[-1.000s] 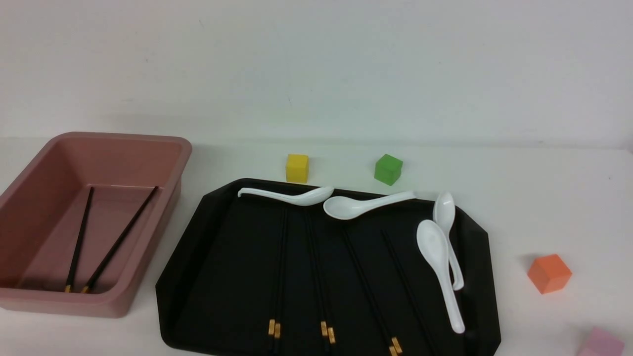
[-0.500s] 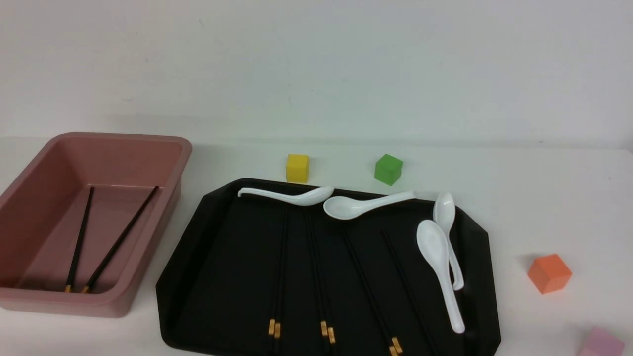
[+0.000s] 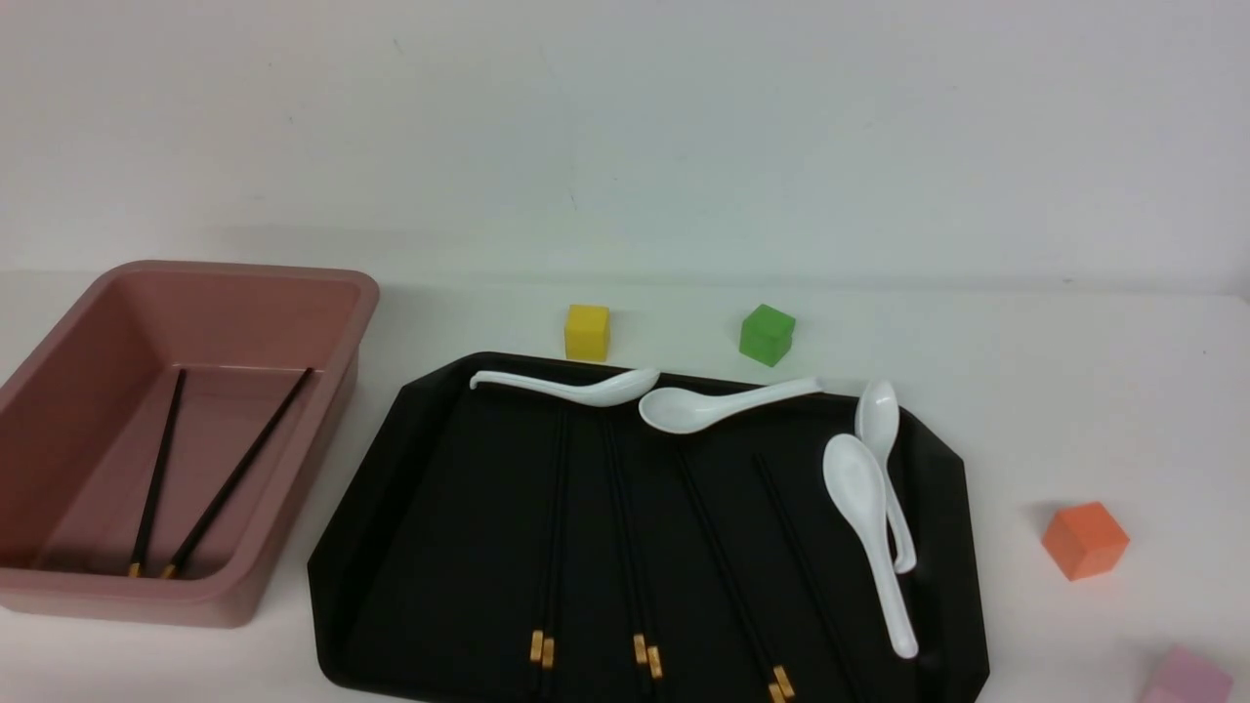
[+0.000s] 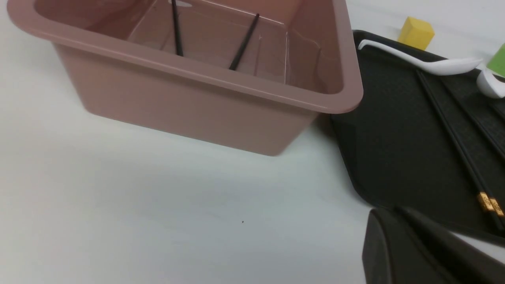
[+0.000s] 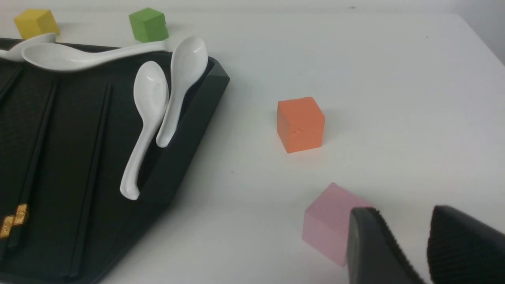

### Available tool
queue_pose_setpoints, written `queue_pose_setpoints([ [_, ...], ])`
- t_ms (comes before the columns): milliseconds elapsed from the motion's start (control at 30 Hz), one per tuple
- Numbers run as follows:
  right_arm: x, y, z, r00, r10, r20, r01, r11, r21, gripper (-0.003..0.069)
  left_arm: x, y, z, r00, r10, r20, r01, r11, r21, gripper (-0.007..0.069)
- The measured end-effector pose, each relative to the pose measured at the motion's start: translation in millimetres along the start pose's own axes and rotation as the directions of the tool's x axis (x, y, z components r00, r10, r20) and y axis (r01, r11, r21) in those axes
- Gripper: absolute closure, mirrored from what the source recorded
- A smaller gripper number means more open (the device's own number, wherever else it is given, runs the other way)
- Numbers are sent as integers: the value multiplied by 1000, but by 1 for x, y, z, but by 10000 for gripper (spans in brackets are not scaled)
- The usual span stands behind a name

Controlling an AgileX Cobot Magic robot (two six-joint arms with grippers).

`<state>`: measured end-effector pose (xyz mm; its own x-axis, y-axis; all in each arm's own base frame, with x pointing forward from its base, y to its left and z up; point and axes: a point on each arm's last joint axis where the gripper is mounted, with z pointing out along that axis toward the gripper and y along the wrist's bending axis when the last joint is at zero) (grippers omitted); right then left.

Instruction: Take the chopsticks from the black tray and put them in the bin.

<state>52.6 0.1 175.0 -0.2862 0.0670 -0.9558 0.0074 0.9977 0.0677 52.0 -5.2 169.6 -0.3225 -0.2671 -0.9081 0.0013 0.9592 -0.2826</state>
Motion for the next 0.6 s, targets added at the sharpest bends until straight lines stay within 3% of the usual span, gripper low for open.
queue_pose_setpoints([
  [600, 0, 0, 0, 1000, 0, 0, 0, 1000, 0, 419, 0, 0, 0, 1000, 0, 0, 0, 1000, 0, 600],
])
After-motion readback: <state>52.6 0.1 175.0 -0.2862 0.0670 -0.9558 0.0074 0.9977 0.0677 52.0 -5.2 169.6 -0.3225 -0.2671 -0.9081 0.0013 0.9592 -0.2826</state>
